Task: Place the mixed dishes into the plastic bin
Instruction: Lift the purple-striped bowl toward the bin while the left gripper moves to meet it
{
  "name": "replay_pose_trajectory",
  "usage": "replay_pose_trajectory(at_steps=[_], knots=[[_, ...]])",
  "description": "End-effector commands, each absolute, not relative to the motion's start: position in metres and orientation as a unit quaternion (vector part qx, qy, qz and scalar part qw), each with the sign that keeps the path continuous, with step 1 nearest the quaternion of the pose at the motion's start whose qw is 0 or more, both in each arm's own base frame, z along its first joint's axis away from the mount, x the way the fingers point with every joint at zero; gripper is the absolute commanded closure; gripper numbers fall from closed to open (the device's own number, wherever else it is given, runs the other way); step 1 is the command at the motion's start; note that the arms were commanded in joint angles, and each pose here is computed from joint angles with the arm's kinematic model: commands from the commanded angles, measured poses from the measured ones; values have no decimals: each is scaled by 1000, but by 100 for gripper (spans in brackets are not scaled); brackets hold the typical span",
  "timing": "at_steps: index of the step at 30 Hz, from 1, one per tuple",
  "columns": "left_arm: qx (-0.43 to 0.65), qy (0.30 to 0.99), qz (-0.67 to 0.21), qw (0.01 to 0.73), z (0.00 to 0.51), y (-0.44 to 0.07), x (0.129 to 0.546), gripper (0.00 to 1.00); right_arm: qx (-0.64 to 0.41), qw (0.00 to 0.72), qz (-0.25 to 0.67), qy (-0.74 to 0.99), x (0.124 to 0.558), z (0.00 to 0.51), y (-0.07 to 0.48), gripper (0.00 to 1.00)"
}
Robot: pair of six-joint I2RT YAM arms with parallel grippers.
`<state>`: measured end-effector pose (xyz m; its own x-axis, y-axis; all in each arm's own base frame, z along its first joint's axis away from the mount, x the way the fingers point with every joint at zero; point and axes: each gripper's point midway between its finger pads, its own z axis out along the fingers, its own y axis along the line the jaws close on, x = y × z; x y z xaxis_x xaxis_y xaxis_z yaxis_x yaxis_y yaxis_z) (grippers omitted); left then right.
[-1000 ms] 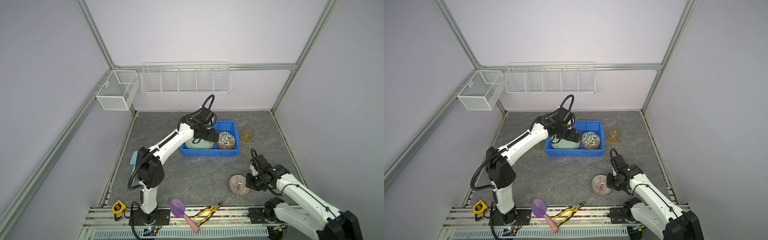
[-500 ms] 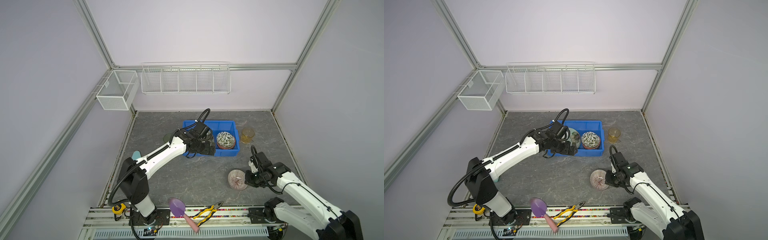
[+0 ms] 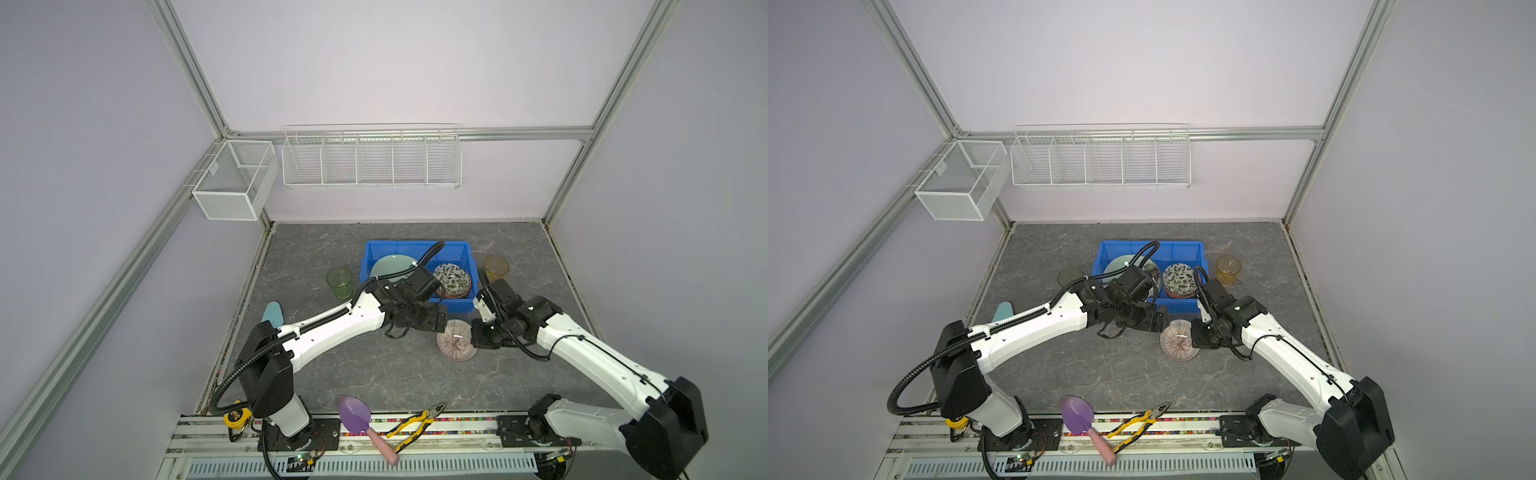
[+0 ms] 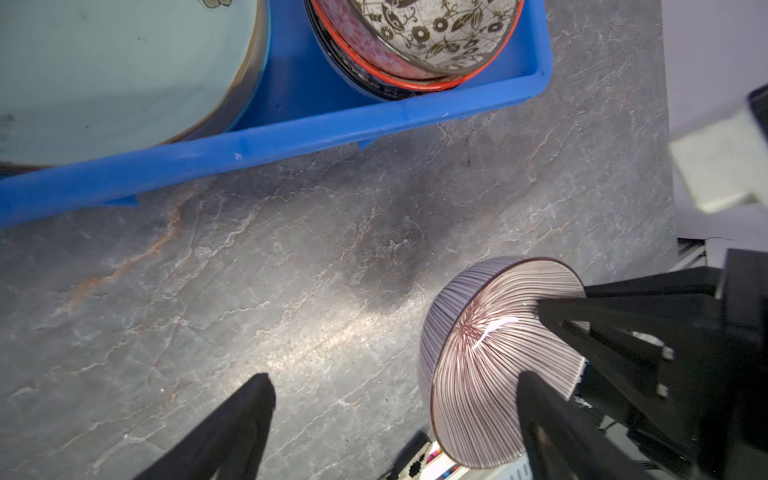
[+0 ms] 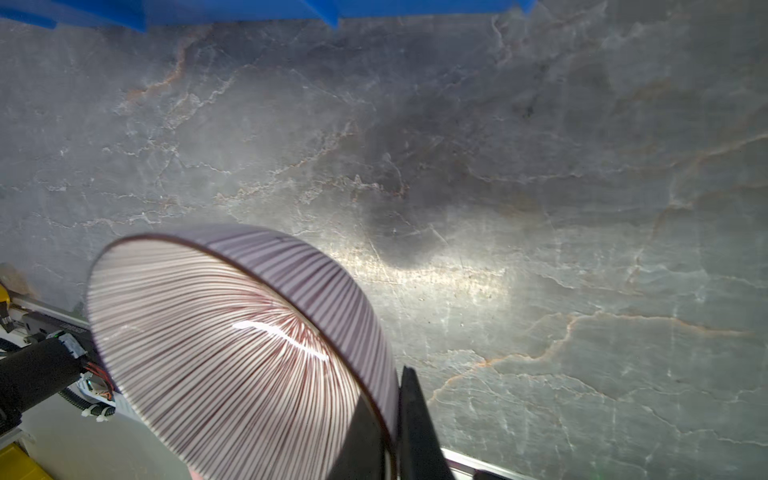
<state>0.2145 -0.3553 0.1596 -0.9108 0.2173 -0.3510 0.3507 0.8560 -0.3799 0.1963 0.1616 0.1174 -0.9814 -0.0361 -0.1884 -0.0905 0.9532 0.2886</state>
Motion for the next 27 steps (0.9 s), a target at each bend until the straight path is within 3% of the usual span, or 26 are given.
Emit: replay_pose_trajectory(at_steps=[1,6,15,24,27], knots=[[142,957,-201,151,154,-352,218,17,-52,114,161,979,207,132,174,94],[146,958,-196,147,149,-354,218,27,-67,119,163,977,213,139,186,94],[158,960,-187,139,142,-358,220,57,-76,125,164,976,219,144,196,94],[163,960,-185,133,138,-363,221,76,-82,131,166,974,222,150,199,94],[165,960,-184,135,140,-363,222,88,-84,130,168,974,222,150,200,93]])
